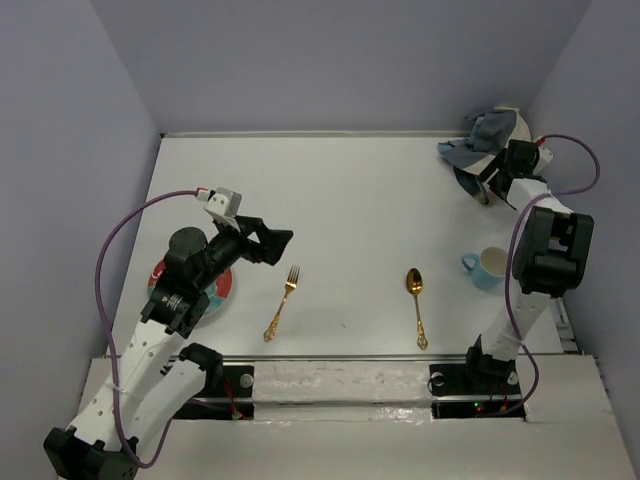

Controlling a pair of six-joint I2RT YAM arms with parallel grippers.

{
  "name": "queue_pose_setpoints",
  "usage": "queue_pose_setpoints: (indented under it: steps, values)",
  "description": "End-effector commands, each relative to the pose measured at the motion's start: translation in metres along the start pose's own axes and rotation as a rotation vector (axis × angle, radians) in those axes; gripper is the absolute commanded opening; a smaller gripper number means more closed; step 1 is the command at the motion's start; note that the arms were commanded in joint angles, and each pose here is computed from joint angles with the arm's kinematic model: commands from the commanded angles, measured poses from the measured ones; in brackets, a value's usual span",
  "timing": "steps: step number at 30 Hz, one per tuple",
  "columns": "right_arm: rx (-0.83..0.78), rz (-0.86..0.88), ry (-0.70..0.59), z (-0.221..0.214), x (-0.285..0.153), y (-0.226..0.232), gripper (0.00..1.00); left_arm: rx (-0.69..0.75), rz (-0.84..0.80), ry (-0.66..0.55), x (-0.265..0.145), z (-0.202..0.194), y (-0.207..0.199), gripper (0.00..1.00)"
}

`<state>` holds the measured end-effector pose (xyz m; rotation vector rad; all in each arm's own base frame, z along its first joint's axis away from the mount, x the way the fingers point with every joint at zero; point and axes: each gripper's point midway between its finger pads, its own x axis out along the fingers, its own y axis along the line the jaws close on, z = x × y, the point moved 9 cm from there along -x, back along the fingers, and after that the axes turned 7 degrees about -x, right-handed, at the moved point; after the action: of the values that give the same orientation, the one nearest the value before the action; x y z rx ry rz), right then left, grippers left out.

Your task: Set the dinner table for one person

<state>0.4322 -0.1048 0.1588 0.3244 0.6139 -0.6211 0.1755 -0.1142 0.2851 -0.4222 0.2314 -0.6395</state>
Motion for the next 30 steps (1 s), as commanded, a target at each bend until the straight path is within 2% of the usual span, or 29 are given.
queue_pose_setpoints:
  steps: [1,9,10,12,14,15,18,21,24,30]
  values:
    - [0.074,0.011,-0.032,0.025,0.028,-0.014,0.89,0.025,-0.009,-0.018,0.002,0.005,-0.001,0.99]
    - [0.107,0.099,0.049,0.014,0.065,-0.005,0.80,0.018,0.002,-0.009,0.007,0.005,0.003,0.99]
    - [0.116,0.125,0.053,0.016,0.066,-0.002,0.71,0.017,0.007,-0.009,0.008,0.005,0.005,0.99]
    - [0.119,0.157,0.069,0.014,0.070,0.002,0.62,0.015,0.010,-0.010,0.008,0.005,0.006,0.99]
    - [0.110,0.199,0.070,0.014,0.071,0.005,0.39,0.013,0.011,-0.012,0.008,0.006,0.007,0.99]
    - [0.106,0.221,0.064,0.016,0.070,0.007,0.21,0.014,0.010,-0.014,0.008,0.007,0.007,0.99]
    - [0.049,0.298,0.027,0.019,0.051,0.032,0.00,0.009,0.011,-0.019,0.008,0.008,0.009,0.99]
    - [-0.027,0.354,-0.024,0.020,0.027,0.055,0.00,0.005,0.016,-0.025,0.008,0.009,0.010,0.99]
    - [-0.084,0.473,-0.084,0.026,-0.018,0.091,0.00,0.003,0.021,-0.027,0.009,0.010,0.012,0.99]
    - [-0.177,0.777,-0.086,0.003,-0.114,0.165,0.00,-0.005,0.061,-0.042,0.008,0.011,0.017,0.99]
